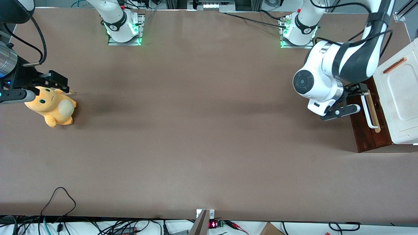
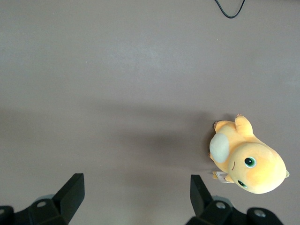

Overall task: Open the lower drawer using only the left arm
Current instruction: 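Lower the open left gripper toward the white handle of the lower drawer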

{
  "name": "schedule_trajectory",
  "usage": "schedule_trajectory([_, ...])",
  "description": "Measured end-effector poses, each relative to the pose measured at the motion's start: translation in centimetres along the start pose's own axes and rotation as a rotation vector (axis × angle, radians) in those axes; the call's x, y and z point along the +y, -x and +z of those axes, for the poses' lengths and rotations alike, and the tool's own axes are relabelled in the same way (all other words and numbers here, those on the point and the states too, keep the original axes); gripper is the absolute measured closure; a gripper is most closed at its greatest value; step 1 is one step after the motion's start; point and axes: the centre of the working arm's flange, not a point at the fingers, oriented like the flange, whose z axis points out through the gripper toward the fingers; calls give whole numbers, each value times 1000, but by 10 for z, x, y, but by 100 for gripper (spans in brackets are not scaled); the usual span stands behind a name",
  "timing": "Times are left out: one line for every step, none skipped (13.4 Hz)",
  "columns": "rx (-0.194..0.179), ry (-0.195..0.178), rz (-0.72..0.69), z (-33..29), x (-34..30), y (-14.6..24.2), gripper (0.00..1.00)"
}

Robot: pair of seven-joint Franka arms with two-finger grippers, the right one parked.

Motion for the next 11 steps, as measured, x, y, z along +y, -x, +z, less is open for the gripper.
schedule_trajectory([-3, -1, 8, 2, 0, 0, 0])
schedule_trajectory([-6, -1, 26, 3, -1, -1, 0])
schedule_trajectory([-11, 1, 59, 6, -3, -2, 0])
schedule_trajectory([-14, 6, 87, 11, -5, -5, 0])
schedule_trajectory([-13, 18, 94, 16, -6, -9, 0])
schedule_trajectory([-16, 14, 98, 24, -5, -12, 0])
schedule_trajectory([-10, -24, 106, 34, 0, -14, 0])
schedule_trajectory([18, -101, 122, 49, 9, -15, 0])
schedule_trajectory([54, -188, 140, 66, 23, -14, 0])
schedule_trajectory([87, -261, 154, 86, 41, -10, 0])
schedule_trajectory([112, -311, 162, 104, 57, -7, 0])
